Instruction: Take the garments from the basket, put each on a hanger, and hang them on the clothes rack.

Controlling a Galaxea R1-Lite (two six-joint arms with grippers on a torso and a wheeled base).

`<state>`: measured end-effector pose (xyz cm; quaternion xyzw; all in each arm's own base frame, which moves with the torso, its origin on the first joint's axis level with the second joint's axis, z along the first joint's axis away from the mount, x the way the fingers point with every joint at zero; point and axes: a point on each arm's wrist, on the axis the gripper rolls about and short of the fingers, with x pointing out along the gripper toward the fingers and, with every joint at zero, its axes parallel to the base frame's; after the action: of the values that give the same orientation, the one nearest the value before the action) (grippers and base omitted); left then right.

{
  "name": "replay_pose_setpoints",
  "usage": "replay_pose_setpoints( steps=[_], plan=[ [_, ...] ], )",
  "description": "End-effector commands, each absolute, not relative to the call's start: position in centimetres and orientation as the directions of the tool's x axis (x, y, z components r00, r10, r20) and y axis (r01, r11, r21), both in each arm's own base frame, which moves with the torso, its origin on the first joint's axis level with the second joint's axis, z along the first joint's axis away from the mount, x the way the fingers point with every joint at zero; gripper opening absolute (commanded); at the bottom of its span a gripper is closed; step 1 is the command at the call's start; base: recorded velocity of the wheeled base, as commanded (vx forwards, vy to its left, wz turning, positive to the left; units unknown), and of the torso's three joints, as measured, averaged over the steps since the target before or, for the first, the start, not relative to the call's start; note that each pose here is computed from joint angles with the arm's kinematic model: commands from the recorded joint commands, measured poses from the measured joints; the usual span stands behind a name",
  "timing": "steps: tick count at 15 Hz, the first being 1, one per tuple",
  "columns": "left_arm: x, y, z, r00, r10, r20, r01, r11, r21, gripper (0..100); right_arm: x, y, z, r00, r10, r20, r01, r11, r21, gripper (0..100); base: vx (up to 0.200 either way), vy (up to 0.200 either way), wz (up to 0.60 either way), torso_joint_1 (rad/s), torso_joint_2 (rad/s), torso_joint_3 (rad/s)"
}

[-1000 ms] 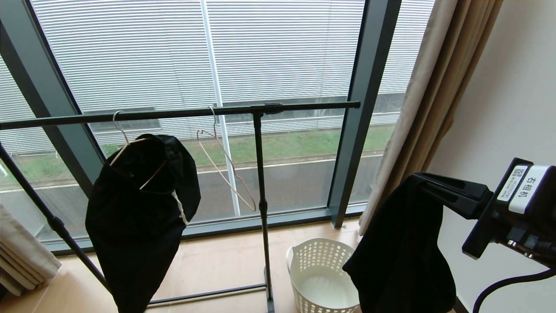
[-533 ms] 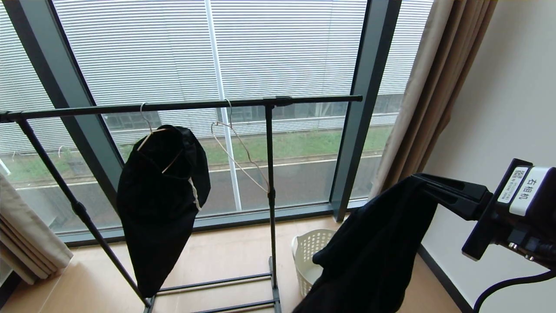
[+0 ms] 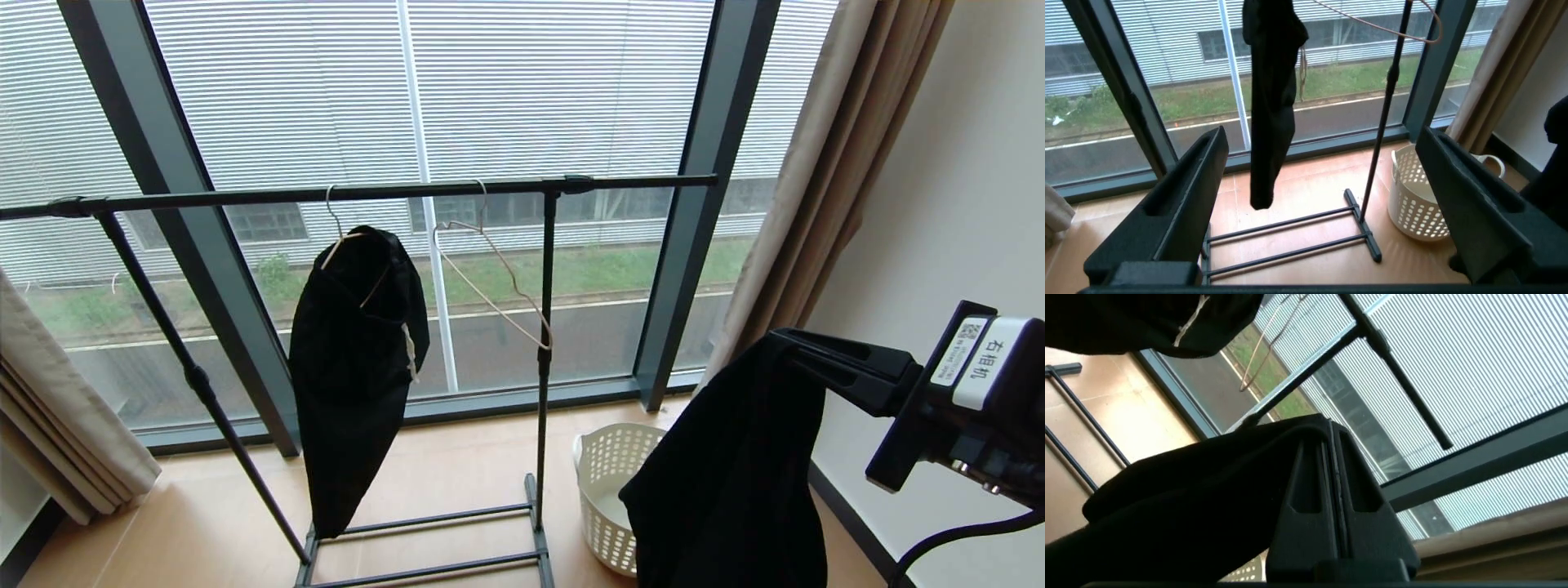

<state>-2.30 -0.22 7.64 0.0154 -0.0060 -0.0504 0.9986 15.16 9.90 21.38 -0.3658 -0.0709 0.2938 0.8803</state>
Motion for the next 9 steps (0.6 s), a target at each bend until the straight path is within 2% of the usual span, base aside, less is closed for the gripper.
replay_pose_setpoints(
  steps=[1,9],
  plan=[
    [-2.29,-0.22,7.66,0.995,-0.101,0.011,0.101,0.994,0.032,100,15.17,9.89,21.26,0.817,0.568,-0.095,-0.468,0.558,-0.685,0,0.000,0.000,0.00,0.000,0.00,0.000],
    [-2.29,-0.22,7.66,0.995,-0.101,0.011,0.101,0.994,0.032,100,15.35,10.01,21.19,0.818,0.567,-0.096,-0.468,0.558,-0.685,0,0.000,0.000,0.00,0.000,0.00,0.000]
  ],
)
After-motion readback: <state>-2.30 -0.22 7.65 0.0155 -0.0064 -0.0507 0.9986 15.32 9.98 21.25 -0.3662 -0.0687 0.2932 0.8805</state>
